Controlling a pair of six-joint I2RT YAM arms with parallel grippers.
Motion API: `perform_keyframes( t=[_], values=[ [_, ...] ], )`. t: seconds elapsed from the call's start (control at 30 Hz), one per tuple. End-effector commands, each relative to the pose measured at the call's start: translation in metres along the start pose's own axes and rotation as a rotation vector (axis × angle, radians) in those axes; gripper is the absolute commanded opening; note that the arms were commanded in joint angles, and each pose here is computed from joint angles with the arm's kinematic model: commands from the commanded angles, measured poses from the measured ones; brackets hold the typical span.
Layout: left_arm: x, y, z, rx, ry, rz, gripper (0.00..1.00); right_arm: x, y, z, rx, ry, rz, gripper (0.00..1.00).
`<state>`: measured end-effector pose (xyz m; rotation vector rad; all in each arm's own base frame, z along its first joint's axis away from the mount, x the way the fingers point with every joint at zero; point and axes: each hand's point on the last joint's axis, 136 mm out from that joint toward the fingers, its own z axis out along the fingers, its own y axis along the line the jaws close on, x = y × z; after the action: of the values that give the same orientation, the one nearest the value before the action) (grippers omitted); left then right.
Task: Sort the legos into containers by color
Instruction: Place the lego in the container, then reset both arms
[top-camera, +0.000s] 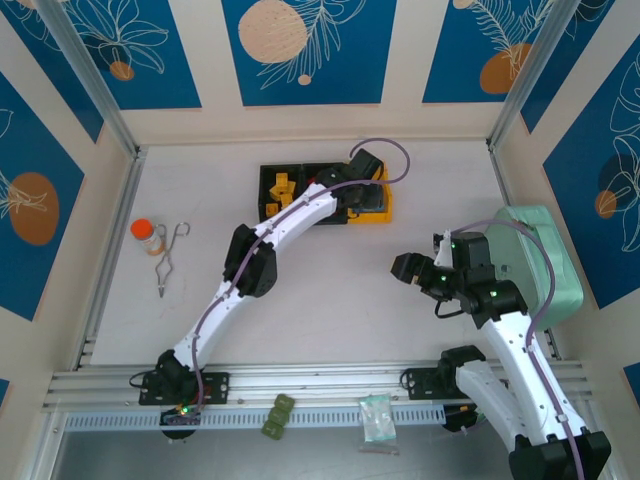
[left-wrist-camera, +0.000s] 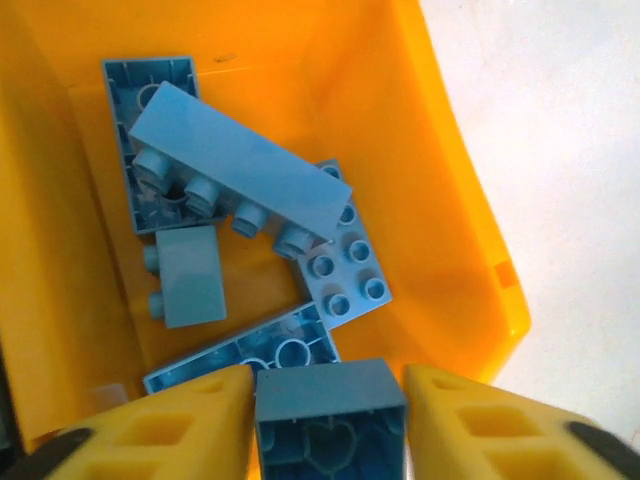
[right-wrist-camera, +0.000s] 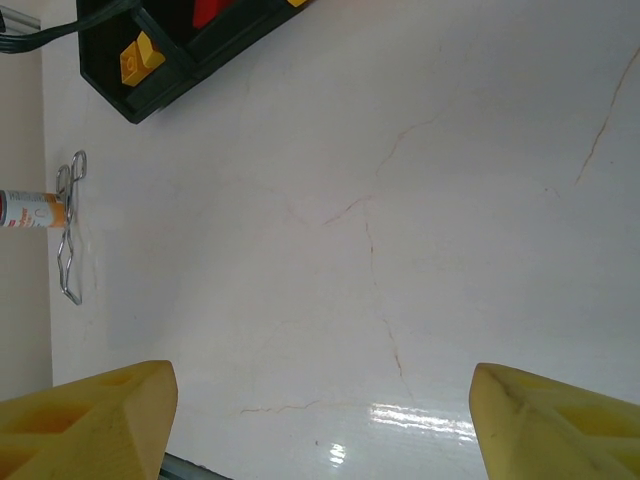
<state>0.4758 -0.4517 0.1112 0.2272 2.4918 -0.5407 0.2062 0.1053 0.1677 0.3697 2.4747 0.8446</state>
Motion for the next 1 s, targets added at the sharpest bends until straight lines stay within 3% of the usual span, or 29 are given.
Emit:
perform_keyframes(
  t=[0.0,0.23,0.47,0.77,0.97],
  values=[
    [-0.016,-0.006,-0.01,0.031,-0.034,0.003,0.54,0.008,0.001,0.002,-0.025,0.032,-0.009,0.77],
    [-0.028,-0.019,-0.056,0.065,-0.048,0.031,0.54,0.007,0.002,0.002,-0.028,0.031,-0.011,0.77],
    [-0.008,-0.013,-0.11,0.091,-0.034,0.072,0.58,0.007,0.004,0.002,-0.041,0.034,-0.009,0.77],
    [0.052,0.043,-0.164,0.058,0.012,0.09,0.64,0.005,0.033,0.011,-0.124,0.047,-0.109,0.81],
    [0.083,0.096,-0.201,-0.006,-0.025,0.056,0.73,-0.002,0.051,0.025,-0.122,0.036,-0.195,0.83]
  ],
)
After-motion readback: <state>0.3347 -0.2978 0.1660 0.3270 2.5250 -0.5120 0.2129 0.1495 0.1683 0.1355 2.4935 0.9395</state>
